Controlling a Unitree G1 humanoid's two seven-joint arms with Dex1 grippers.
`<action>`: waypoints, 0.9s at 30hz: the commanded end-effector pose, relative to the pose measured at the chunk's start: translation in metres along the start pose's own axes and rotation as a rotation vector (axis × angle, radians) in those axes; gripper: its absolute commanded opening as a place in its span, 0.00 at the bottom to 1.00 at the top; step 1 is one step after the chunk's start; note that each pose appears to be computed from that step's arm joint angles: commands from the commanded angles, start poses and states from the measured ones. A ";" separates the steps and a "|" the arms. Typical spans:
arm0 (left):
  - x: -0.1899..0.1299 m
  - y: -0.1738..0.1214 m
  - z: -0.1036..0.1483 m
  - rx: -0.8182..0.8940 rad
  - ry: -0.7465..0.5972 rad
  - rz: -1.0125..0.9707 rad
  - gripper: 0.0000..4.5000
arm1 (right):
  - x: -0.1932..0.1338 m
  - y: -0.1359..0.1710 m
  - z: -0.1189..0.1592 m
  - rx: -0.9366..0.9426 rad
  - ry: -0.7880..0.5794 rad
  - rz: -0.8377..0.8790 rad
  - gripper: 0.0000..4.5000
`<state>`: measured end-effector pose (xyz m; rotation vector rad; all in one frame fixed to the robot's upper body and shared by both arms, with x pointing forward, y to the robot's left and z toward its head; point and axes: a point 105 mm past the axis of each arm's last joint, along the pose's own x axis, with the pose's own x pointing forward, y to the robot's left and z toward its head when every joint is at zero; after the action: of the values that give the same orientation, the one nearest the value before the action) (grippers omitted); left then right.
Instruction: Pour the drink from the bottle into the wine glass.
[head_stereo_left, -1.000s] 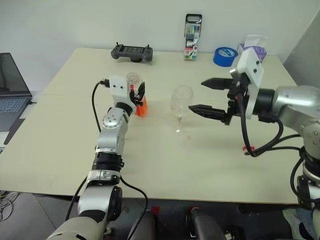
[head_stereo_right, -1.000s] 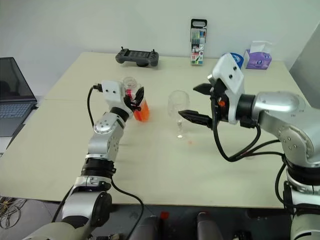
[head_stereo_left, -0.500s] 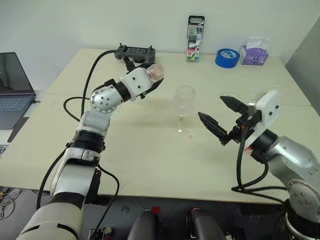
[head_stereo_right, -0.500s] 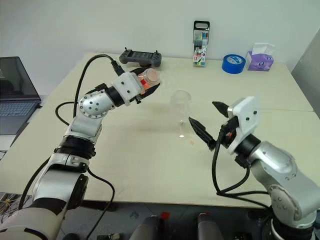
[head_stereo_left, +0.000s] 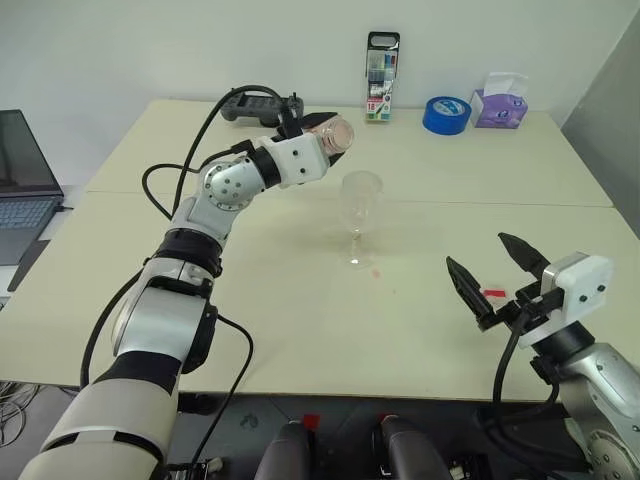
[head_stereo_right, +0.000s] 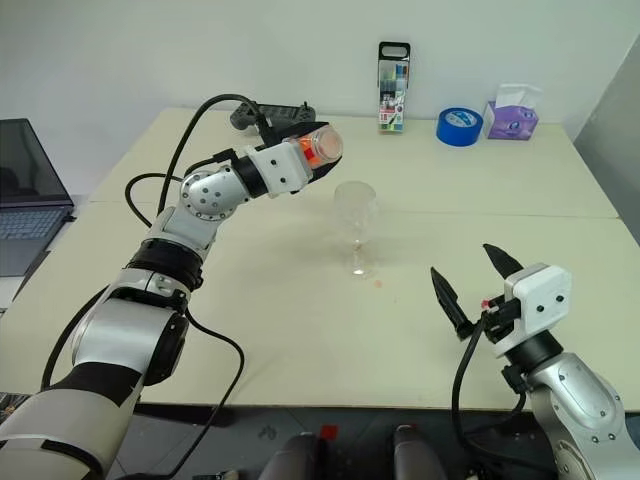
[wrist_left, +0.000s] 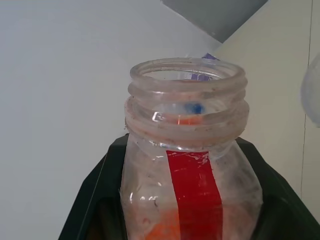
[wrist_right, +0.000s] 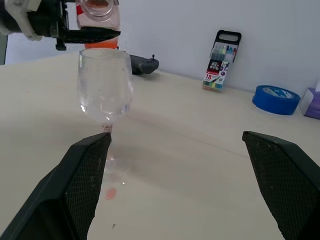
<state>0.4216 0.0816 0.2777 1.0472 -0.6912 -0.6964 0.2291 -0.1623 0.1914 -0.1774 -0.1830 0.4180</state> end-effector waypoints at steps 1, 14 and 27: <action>0.007 0.017 0.019 0.081 -0.069 0.027 0.47 | -0.007 0.010 0.023 -0.075 -0.073 0.039 1.00; 0.008 0.000 0.015 0.250 -0.053 -0.080 0.47 | 0.000 0.012 0.025 -0.085 -0.098 0.032 1.00; 0.011 0.008 0.013 0.515 -0.029 -0.057 0.46 | 0.002 0.011 0.022 -0.086 -0.081 0.028 1.00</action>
<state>0.4229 0.0712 0.2621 1.5173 -0.8033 -0.6637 0.2298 -0.1560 0.1942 -0.2124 -0.2056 0.4338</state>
